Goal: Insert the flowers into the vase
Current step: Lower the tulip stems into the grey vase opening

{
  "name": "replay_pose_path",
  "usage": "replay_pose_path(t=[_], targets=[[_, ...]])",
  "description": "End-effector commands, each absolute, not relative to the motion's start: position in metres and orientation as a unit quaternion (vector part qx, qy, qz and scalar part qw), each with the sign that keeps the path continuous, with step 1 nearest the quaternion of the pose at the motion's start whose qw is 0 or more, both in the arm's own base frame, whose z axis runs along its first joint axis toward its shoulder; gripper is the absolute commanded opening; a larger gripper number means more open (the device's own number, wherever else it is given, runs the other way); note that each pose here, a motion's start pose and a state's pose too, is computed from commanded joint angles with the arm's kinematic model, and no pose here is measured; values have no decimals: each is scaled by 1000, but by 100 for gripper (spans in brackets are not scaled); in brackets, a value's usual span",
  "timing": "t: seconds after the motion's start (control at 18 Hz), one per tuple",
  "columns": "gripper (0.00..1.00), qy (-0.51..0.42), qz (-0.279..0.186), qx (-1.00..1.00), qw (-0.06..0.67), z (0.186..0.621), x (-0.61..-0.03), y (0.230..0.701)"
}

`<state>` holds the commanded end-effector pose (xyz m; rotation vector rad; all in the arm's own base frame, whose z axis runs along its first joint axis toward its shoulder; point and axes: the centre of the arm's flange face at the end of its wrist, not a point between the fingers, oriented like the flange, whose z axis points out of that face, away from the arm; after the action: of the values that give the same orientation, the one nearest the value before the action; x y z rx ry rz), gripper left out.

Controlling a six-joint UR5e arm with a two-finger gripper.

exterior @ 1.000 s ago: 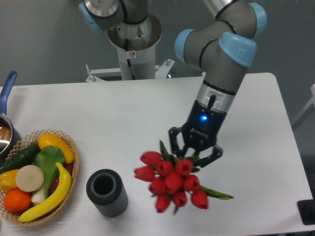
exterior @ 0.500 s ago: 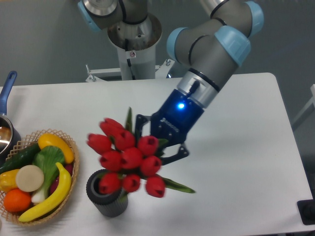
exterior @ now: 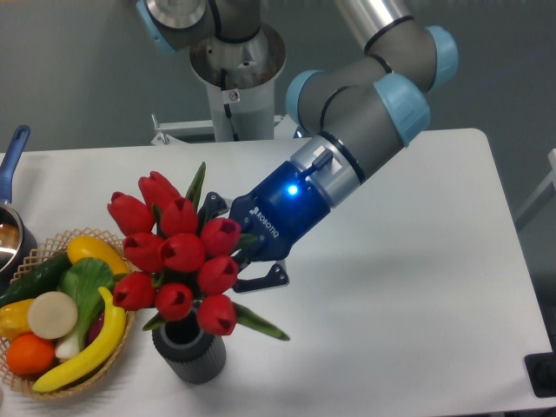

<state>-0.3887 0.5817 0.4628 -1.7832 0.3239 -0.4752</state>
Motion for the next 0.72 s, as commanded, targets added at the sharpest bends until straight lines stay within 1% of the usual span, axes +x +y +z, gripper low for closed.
replay_pose_path(t=[0.22, 0.33, 0.72], targets=[[0, 145, -217, -766, 588, 452, -380, 597], [0, 148, -231, -761, 588, 442, -376, 605], [0, 150, -241, -759, 587, 432, -374, 611]])
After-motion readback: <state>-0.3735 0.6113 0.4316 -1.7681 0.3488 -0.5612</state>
